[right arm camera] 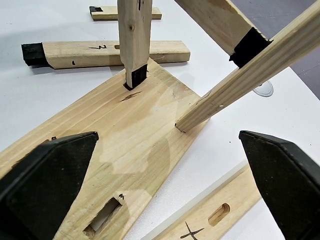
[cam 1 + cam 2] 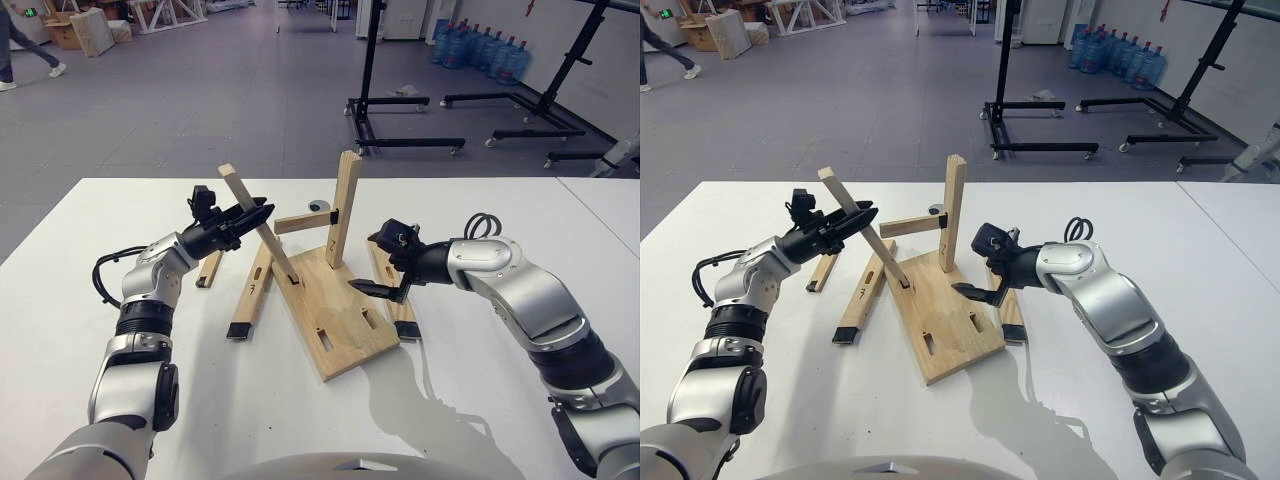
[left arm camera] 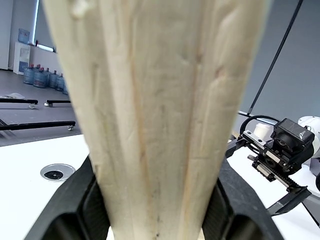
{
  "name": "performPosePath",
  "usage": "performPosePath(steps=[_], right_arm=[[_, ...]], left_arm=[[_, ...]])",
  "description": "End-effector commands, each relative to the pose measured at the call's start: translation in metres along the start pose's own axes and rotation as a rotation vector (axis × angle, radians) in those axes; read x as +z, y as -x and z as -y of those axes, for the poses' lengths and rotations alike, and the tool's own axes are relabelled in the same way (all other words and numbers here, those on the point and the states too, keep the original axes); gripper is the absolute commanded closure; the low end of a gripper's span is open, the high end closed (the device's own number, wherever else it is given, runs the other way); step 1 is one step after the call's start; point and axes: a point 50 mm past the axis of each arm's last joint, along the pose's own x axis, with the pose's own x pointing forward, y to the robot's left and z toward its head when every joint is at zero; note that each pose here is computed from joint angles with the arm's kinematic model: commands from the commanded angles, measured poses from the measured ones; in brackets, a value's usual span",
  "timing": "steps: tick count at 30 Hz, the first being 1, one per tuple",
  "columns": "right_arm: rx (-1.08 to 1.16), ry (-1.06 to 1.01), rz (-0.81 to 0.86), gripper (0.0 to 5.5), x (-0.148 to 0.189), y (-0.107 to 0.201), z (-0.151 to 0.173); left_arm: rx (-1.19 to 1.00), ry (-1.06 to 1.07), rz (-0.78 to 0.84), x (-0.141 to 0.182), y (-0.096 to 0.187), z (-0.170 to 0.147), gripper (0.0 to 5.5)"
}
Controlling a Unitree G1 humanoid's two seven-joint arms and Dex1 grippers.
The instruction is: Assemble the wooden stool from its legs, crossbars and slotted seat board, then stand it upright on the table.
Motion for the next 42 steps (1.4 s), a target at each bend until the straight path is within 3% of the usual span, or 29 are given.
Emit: performPosePath(steps=[1, 22, 42], right_arm=[[0.008, 0.0, 0.003, 0.31, 0.003, -0.001, -0.002], [0.005, -0.001, 0.01, 0.31, 0.003, -0.001, -0.002], [0.008, 0.0, 0.01, 0.31, 0.004, -0.002, -0.002]], left_arm=[[-0.012, -0.019, -0.054, -0.006, -0.005, 0.002, 3.48], [-0.039, -0.025, -0.002, 0.014, -0.007, 0.005, 3.48], [-0.035, -0.05, -0.092, -0.005, -0.004, 0.005, 3.48]])
